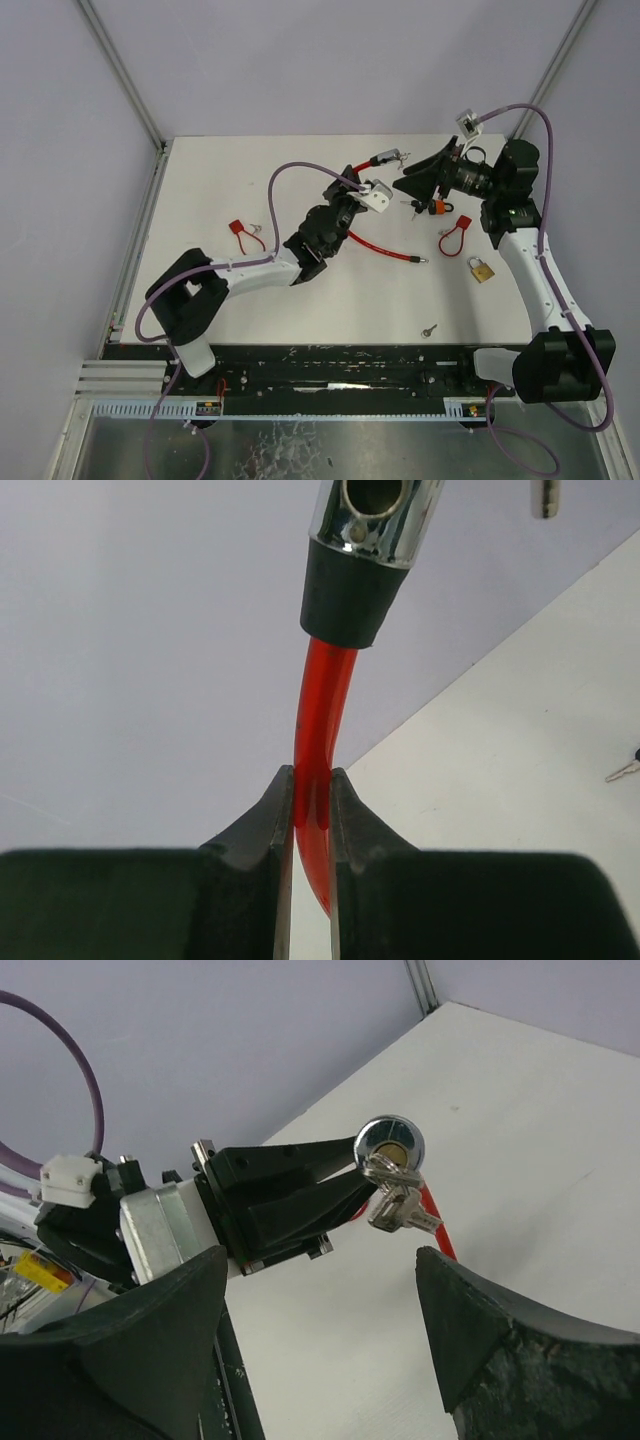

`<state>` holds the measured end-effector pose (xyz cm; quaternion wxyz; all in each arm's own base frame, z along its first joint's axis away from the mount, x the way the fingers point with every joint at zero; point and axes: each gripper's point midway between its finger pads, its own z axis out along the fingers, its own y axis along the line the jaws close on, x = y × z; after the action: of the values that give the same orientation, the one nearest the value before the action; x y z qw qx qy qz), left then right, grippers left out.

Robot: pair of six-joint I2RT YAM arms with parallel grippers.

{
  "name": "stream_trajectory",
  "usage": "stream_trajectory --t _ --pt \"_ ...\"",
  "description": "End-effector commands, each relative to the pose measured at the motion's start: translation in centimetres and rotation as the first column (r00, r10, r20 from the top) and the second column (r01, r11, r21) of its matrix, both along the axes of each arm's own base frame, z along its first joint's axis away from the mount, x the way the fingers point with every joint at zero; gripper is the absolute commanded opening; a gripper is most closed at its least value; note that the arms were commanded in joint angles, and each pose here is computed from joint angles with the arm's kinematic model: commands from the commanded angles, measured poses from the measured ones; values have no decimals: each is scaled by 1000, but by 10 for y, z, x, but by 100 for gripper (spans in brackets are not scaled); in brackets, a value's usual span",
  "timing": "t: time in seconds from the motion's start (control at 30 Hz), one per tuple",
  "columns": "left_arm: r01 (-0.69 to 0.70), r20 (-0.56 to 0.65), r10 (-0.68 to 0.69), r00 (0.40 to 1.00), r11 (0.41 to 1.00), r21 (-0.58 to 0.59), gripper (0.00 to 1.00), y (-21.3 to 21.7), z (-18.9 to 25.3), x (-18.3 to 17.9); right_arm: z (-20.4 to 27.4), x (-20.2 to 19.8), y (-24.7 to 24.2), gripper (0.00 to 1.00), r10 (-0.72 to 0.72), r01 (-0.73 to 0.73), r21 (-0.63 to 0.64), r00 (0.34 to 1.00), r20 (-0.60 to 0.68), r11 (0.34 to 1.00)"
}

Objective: Lock with the key

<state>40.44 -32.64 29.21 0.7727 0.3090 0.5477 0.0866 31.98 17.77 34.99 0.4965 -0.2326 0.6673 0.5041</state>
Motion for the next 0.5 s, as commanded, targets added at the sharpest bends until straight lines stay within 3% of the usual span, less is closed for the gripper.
stream_trajectory --t 0.0,0.07,0.17,0.47 --pt "-65 128 81 988 989 -130 0 12 51 -2 32 -2 -10 81 -60 59 9 996 65 998" --pt "-66 125 83 989 989 -133 0 10 50 -1 32 -5 -9 77 -47 46 49 999 25 998" --pt "-75 123 92 988 987 -142 0 6 48 -1 31 -5 -6 58 -36 40 164 999 -25 986" --pt "-97 133 117 984 985 -142 0 -10 43 -1 37 -3 -11 55 -83 102 351 994 -68 931"
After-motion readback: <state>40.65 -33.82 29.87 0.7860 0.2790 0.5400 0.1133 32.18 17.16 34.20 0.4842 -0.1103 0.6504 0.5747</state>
